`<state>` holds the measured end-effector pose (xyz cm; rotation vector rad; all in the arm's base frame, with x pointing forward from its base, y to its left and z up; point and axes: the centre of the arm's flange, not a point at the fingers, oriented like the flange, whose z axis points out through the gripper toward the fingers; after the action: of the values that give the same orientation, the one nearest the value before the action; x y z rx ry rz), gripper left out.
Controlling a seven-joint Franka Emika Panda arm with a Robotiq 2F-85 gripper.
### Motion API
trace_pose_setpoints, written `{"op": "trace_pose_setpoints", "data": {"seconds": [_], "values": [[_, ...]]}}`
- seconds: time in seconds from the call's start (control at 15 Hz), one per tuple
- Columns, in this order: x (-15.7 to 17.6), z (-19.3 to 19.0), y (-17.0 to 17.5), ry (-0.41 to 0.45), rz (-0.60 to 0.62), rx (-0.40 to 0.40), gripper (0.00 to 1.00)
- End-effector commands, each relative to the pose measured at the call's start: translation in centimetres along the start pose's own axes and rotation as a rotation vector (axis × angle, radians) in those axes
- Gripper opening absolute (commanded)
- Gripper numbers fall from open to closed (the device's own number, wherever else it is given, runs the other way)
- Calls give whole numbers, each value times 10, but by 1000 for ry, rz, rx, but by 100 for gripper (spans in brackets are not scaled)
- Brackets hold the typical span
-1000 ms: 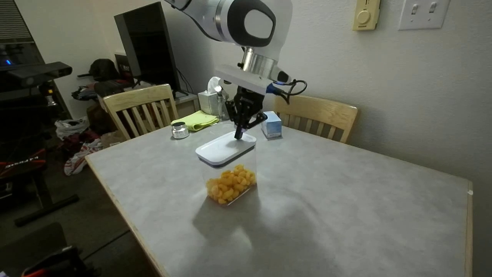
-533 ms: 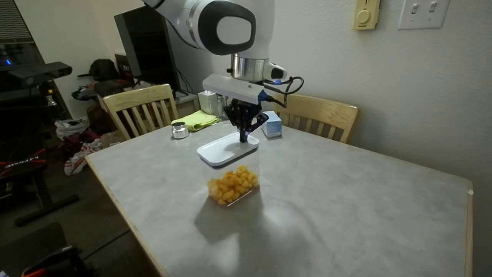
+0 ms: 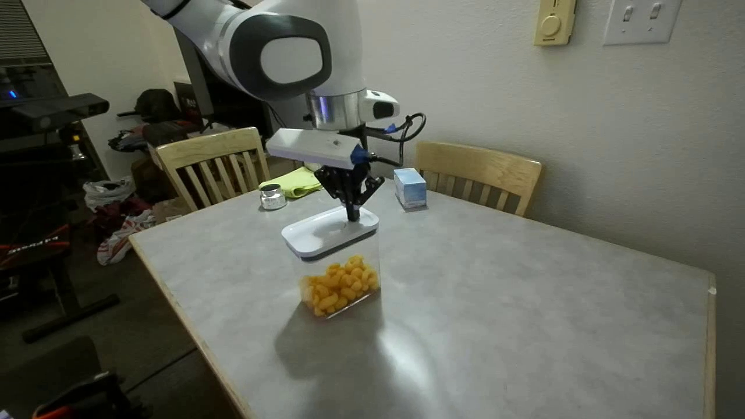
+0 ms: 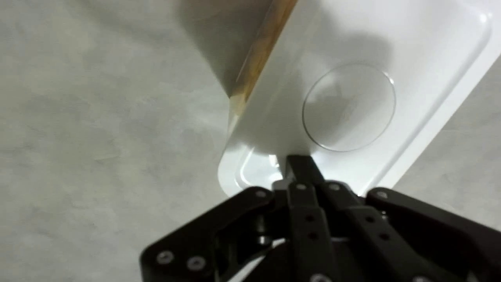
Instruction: Press the button on the white lid then take the lid and put it on the table
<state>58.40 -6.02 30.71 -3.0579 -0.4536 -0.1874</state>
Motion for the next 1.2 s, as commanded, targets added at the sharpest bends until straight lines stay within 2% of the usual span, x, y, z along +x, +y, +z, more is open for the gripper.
{"op": "trace_pose_setpoints", "data": {"seconds": [0.0, 0.4, 0.6, 0.87, 1.13], "values": [[-25, 2, -22, 29, -49, -80, 0], [-22, -31, -47, 101, -115, -203, 0], [-32, -46, -58, 83, -30, -224, 0], [-54, -49, -58, 19, 121, -196, 0], [-62, -41, -58, -37, 143, -124, 0]]}}
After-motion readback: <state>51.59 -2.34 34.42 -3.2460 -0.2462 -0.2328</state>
